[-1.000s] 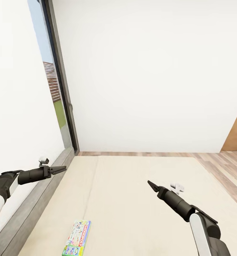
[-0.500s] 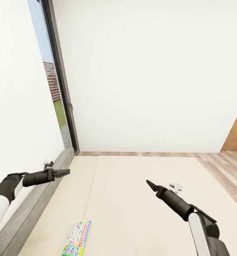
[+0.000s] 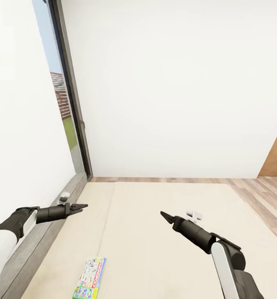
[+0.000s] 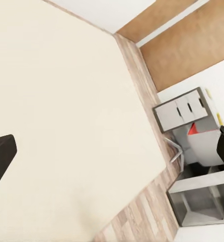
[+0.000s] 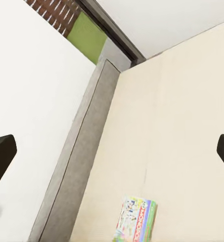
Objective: Put all the toys in the child's room - the three board games (two on the bed and one on the table), the two jigsaw puzzles on the table, and the tennis ball on the table - inside the toy box on the table in the child's room.
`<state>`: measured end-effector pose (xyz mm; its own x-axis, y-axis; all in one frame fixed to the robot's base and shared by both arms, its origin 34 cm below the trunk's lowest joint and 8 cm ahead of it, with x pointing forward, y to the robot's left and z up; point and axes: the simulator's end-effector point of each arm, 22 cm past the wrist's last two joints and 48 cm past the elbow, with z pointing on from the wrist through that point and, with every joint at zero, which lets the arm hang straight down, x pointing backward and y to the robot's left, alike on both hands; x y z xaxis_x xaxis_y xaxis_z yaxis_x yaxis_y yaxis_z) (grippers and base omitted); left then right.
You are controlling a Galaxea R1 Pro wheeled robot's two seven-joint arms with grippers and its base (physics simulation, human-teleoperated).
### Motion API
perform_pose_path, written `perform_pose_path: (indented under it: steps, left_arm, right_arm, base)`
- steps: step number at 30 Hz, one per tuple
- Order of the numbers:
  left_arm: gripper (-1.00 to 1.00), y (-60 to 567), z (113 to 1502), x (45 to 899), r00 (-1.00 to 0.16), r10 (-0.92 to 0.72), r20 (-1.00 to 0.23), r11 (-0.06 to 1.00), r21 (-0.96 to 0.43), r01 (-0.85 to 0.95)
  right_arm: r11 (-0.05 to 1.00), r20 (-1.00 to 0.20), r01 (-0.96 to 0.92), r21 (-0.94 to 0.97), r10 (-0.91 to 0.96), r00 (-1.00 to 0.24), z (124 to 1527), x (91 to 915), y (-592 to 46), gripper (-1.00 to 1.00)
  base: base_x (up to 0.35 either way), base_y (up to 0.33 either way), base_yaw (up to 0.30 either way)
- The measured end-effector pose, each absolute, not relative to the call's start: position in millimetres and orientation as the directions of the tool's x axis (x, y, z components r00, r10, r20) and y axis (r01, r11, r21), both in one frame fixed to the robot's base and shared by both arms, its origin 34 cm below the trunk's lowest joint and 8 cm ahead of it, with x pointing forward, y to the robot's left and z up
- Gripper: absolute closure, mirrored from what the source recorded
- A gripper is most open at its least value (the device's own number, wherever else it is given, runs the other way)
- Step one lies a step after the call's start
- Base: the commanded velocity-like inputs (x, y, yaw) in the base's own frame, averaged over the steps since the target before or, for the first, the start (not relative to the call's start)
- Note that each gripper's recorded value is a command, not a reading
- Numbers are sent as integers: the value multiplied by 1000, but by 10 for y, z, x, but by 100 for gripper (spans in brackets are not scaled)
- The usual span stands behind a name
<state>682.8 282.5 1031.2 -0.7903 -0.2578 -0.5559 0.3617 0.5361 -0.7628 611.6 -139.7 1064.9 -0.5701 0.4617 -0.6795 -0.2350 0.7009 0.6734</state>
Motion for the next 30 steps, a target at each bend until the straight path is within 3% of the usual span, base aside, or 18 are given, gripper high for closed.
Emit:
perform_pose_path:
  steps: [4, 9, 18, 30]
  left_arm:
    - [-100, 2782, 10156, 6773, -813, -273, -514, 532, -785, 318]
    - [-100, 2774, 10040, 6696, -839, -291, -459, 518, -813, 265]
    - [-100, 2781, 10003, 6653, -864, -311, -395, 502, -840, 204]
    - [-100, 2767, 9903, 6662, -871, -309, -382, 509, -840, 188]
  right_arm:
    - [679, -649, -191, 709, 522, -554, 10664, 6127, -1645, -100]
    - [578, -575, -189, 794, 612, -543, 10813, 6098, -1737, -100]
    - [526, -528, -189, 829, 626, -574, 10846, 6036, -1757, -100]
    - [341, -499, -365, 866, 604, -621, 11228, 5837, -1419, -100]
  base:
    - [0, 0, 0]
    - [0, 0, 0]
    - [0, 0, 3]
    - [0, 0, 100]
